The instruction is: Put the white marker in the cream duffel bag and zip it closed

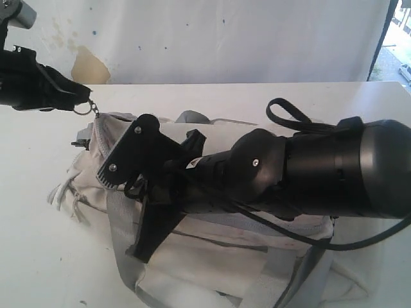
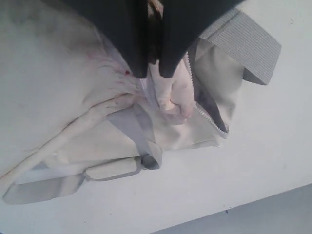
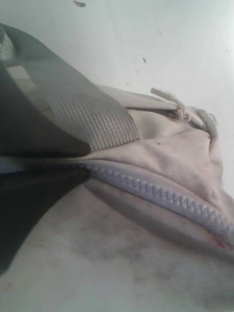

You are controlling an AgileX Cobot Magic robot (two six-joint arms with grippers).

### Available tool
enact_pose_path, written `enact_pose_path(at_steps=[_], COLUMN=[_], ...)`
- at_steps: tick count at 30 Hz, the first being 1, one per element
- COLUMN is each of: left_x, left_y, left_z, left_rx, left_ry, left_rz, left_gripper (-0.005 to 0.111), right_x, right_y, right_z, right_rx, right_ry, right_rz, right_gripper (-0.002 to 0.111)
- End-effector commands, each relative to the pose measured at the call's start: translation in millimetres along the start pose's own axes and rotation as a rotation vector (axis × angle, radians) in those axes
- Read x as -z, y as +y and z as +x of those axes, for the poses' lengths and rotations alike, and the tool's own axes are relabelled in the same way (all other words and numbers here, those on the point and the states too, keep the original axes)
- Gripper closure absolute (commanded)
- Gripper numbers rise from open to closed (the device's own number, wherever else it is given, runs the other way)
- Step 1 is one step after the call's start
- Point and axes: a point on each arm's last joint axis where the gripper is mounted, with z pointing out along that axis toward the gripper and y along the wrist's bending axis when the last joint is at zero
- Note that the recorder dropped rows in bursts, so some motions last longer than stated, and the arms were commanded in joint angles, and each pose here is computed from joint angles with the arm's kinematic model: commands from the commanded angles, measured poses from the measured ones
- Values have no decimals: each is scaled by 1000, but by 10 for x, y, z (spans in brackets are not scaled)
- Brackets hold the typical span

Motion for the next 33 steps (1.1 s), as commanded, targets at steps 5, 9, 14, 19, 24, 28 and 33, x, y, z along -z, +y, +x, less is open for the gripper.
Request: enact_pose_path(at_steps=[5,9,14,19,24,28,33], left_x=[-267,-407,-603,-786,-853,-850,-857], left_y=[507,608,775,898,915,835,713], left_z=[-172,-203,-224,-219,-258,-275,-235], left_rx=[-25,-22,-17,4,24,21,59], left_ry=[-66,-61,-57,-53,-60,-51,3], left_rz=[-292,-297,-337,-347,-314,-232,-102], left_gripper=[107,107,107,107,107,102,63], right_x=[9,9,1,-2,-6,-13,-7], right_y=[228,227,196,178,155,93,10], right_z=[150,150,139,133,125,102,-17], right_rx=[75,72,38,24,5,-65,-228], right_ry=[92,92,84,78,71,49,-1], right_rz=[-213,-213,-176,-154,-128,-58,-2], right_gripper=[108,108,108,108,108,104,49])
